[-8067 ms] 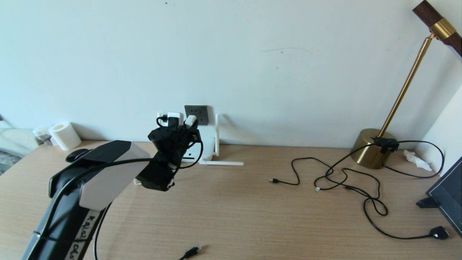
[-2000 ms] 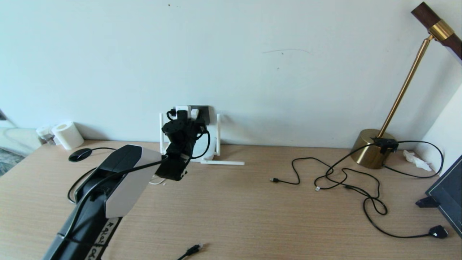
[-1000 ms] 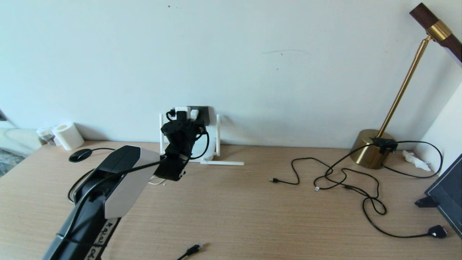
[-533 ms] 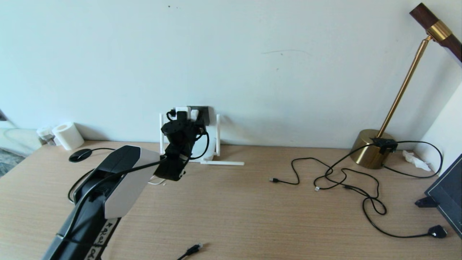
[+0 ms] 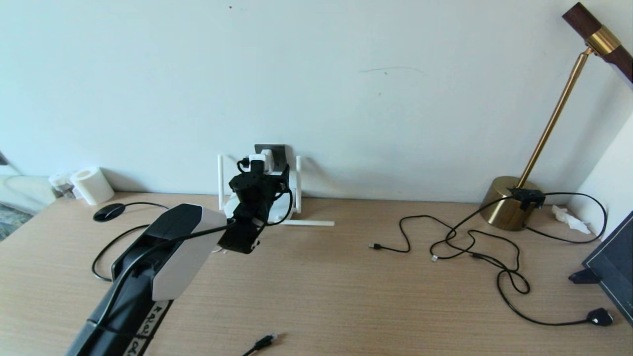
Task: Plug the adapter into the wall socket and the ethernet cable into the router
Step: Plug plug into socket, then pick up cable
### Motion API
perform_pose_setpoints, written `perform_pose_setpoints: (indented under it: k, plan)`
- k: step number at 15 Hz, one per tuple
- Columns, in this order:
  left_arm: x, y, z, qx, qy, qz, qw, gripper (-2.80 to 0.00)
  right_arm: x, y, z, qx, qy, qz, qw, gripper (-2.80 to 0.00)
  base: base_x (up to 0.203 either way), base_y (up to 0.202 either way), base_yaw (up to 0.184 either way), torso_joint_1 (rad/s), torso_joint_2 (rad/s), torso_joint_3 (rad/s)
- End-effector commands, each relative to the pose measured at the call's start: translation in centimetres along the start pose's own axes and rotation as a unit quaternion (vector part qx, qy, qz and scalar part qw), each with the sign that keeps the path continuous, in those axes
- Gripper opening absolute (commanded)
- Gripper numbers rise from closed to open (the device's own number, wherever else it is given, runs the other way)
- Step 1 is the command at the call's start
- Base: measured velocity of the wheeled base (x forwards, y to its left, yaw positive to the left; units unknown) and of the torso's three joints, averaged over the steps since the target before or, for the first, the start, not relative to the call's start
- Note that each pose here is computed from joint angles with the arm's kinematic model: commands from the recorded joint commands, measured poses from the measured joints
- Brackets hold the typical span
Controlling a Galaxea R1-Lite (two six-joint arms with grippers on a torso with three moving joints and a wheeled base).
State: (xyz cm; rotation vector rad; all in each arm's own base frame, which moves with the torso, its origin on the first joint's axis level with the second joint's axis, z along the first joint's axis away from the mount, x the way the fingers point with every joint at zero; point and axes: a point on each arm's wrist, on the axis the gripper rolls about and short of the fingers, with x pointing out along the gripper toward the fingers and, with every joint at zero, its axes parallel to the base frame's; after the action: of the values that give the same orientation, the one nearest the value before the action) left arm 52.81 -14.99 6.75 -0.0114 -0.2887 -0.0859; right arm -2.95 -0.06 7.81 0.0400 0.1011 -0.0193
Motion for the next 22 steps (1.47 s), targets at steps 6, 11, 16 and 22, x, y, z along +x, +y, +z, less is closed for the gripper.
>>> perform_pose_setpoints:
  k: [6,11,16,22]
  plan:
    - [-2.7,0.8,1.7,0.006,0.019,0.005,0.9998,0.00,0.0,0.0,0.0,0.000,0.000,0.000,1.000,0.00,0.000,0.000,0.000,0.000,0.00,0.000]
    - [-6.1,1.8,6.7,0.006,0.028,-0.009,0.9995,0.00,0.0,0.0,0.0,0.000,0.000,0.000,1.000,0.00,0.000,0.000,0.000,0.000,0.00,0.000]
    - [-11.6,3.0,12.5,0.011,0.068,-0.049,0.9965,0.00,0.0,0.0,0.0,0.000,0.000,0.000,1.000,0.00,0.000,0.000,0.000,0.000,0.00,0.000]
    - [-20.0,4.6,18.1,0.039,0.137,-0.109,0.9837,0.00,0.0,0.0,0.0,0.000,0.001,0.000,1.000,0.00,0.000,0.000,0.000,0.000,0.00,0.000]
